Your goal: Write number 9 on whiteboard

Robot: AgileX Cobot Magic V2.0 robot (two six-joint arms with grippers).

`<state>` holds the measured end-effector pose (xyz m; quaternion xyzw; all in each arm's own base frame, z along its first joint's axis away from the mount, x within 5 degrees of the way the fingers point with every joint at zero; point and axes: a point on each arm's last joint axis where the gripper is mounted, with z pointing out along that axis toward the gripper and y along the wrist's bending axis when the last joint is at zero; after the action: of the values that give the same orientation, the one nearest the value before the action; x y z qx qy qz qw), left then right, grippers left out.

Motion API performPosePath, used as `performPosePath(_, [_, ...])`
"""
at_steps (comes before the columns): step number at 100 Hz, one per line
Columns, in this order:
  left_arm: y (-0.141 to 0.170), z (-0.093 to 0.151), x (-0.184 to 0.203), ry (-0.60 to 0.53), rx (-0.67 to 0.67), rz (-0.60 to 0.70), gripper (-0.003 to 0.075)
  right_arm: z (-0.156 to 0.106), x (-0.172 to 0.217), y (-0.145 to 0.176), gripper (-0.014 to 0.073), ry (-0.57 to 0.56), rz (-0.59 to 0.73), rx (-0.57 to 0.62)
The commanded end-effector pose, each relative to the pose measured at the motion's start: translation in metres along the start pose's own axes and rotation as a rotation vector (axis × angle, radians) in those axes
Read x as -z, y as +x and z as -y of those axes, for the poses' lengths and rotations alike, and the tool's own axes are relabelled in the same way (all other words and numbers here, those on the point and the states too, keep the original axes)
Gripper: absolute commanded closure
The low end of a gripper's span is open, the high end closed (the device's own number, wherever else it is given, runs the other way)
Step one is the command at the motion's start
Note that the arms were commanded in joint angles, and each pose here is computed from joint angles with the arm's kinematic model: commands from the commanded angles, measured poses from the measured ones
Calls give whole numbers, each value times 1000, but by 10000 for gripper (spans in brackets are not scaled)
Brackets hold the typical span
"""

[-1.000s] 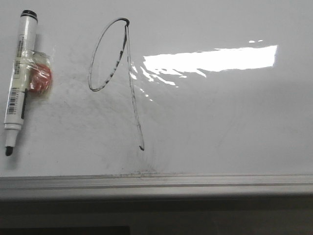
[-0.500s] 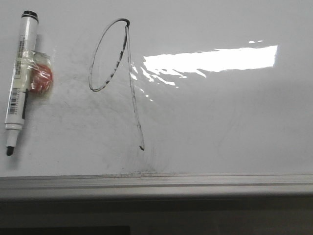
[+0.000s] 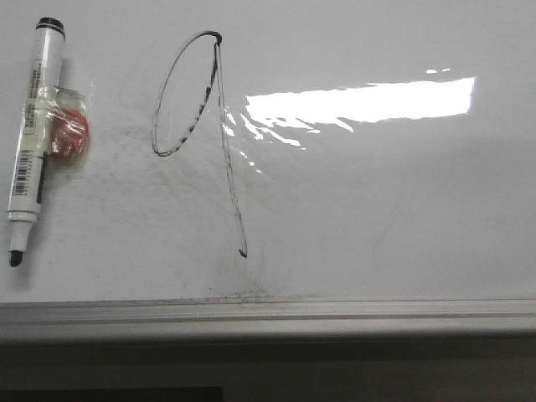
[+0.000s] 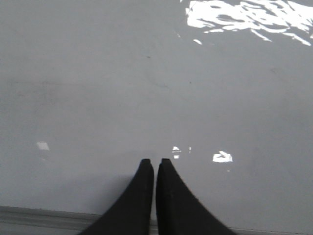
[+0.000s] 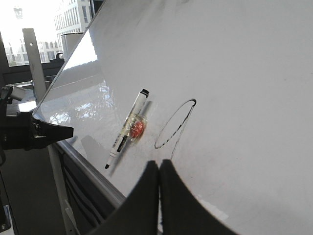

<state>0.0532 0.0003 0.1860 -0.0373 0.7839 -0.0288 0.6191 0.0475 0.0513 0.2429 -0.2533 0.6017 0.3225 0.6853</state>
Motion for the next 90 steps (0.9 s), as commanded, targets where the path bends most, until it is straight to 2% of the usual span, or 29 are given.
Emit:
performPosePath(1, [8, -1, -2, -6, 16, 27, 741, 1, -1, -15, 659, 20, 94, 17])
performPosePath(83, [8, -1, -2, -6, 16, 27, 741, 1, -1, -14, 658, 20, 91, 17])
performPosePath(90, [8, -1, -2, -6, 16, 27, 741, 3, -1, -12, 659, 42, 113, 47])
